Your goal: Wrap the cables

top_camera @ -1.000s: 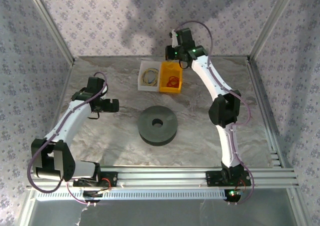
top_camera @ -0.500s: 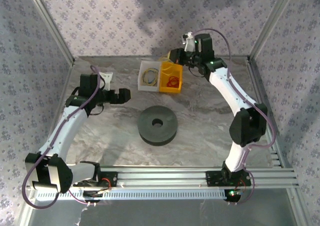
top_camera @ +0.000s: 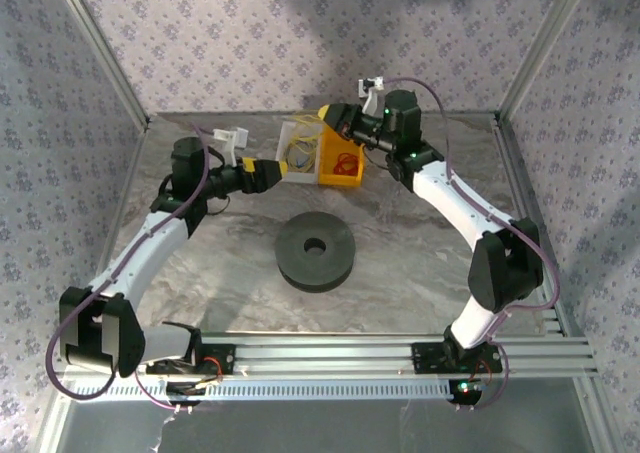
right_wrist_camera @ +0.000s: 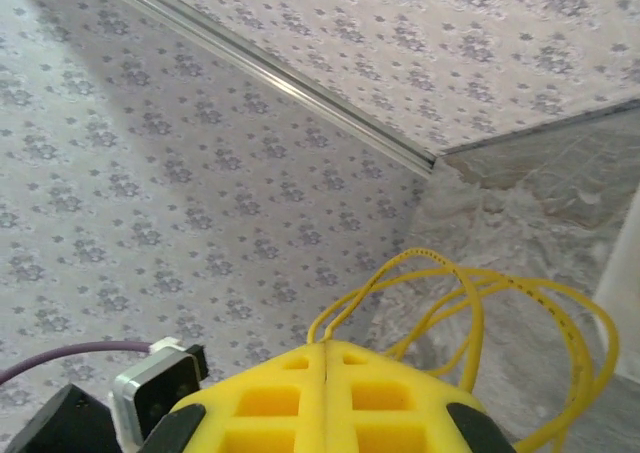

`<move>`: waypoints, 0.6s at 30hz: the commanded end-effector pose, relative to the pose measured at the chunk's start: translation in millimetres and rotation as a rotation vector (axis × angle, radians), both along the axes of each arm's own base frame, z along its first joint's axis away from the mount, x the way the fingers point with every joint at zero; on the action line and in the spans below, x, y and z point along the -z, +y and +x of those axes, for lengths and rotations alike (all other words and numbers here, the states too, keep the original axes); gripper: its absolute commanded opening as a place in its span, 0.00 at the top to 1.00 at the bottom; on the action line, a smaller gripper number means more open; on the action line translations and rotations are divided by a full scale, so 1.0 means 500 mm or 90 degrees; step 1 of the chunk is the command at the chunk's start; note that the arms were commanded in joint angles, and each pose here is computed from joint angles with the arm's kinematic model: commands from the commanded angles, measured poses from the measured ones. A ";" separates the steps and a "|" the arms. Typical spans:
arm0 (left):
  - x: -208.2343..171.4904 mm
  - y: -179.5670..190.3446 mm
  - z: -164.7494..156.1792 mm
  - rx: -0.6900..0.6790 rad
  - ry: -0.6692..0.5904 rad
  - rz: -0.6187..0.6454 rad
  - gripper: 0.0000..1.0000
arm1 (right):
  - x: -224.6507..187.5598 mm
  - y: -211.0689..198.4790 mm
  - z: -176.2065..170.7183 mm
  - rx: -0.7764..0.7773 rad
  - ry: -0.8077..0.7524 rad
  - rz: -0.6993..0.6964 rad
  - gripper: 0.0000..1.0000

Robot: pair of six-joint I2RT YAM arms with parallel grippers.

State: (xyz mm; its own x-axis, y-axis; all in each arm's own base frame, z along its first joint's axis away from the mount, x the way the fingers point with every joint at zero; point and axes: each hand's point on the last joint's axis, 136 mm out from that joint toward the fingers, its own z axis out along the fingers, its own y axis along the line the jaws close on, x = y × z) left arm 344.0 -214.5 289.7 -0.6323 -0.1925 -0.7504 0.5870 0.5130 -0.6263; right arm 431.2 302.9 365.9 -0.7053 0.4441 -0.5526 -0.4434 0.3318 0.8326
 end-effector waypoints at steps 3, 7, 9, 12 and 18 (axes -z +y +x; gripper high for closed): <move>-0.071 -0.028 0.012 0.018 -0.061 -0.051 0.10 | -0.086 0.008 -0.027 0.023 -0.052 0.070 1.00; -0.071 -0.030 0.020 0.012 -0.062 -0.065 0.14 | -0.089 0.022 -0.035 0.023 -0.050 0.084 1.00; -0.071 -0.029 0.024 0.007 -0.063 -0.069 0.16 | -0.092 0.023 -0.035 0.022 -0.048 0.094 1.00; -0.074 -0.027 0.028 -0.002 -0.068 -0.071 0.16 | -0.093 0.028 -0.038 0.018 -0.045 0.101 1.00; -0.070 -0.024 0.043 -0.022 -0.068 -0.092 0.22 | -0.089 0.042 -0.050 0.010 -0.044 0.105 1.00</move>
State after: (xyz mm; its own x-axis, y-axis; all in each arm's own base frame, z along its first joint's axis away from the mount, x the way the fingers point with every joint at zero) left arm 360.0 -226.3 312.1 -0.5840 -0.2860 -0.7597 0.6135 0.4574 -0.6438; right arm 417.5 326.3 389.2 -0.6850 0.5163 -0.5140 -0.4601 0.2404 0.8547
